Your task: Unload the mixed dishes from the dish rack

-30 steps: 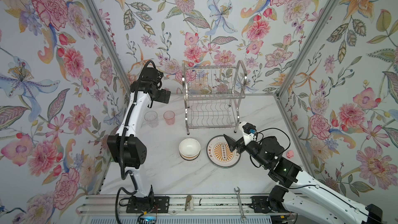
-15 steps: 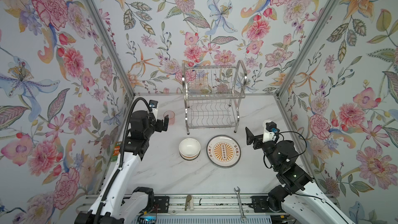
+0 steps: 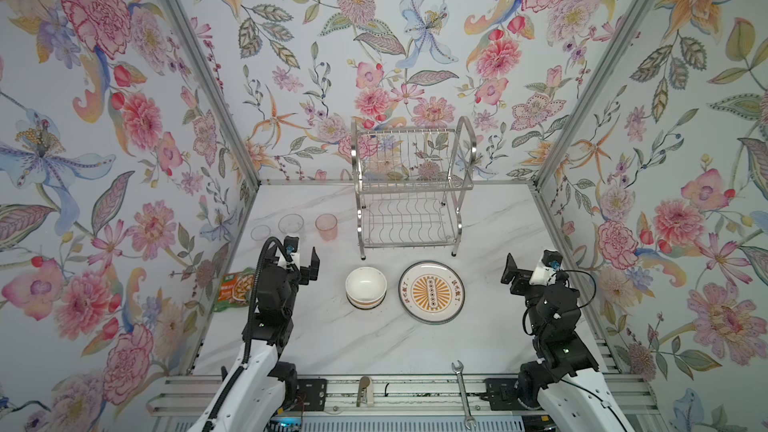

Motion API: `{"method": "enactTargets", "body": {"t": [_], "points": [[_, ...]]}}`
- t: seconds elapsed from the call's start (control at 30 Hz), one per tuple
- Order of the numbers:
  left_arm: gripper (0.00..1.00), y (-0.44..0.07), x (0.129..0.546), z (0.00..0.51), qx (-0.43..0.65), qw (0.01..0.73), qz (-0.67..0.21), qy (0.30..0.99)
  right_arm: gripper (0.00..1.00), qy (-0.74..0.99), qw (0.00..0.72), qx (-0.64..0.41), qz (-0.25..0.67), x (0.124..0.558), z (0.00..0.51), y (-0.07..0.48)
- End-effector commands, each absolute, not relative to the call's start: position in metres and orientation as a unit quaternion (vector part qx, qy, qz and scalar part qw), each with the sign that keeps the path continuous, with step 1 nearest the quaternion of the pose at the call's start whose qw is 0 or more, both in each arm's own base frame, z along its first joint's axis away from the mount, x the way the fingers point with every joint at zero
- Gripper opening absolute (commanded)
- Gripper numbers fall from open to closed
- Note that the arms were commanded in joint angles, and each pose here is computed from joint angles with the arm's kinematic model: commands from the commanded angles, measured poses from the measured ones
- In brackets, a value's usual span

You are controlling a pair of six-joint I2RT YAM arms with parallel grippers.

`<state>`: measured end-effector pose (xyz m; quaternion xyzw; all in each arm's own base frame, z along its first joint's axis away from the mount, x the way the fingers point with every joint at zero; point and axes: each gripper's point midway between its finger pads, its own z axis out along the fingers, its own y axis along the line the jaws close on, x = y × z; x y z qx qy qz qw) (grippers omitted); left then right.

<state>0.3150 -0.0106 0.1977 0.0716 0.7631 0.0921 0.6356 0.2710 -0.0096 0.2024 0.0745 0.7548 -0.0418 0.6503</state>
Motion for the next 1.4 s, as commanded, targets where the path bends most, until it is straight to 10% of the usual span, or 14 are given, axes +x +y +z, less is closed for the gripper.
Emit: {"method": "enactTargets", "body": {"t": [0.0,1.37], "points": [[0.99,0.004,0.319,0.212,0.026,0.673,0.116,0.730,0.99,0.738,0.660,0.132,-0.038,0.269,0.194,-0.028],[0.99,0.031,0.358,0.140,-0.035,0.683,0.153,0.713,0.99,0.766,0.639,0.036,-0.052,0.375,0.112,-0.015]]}}
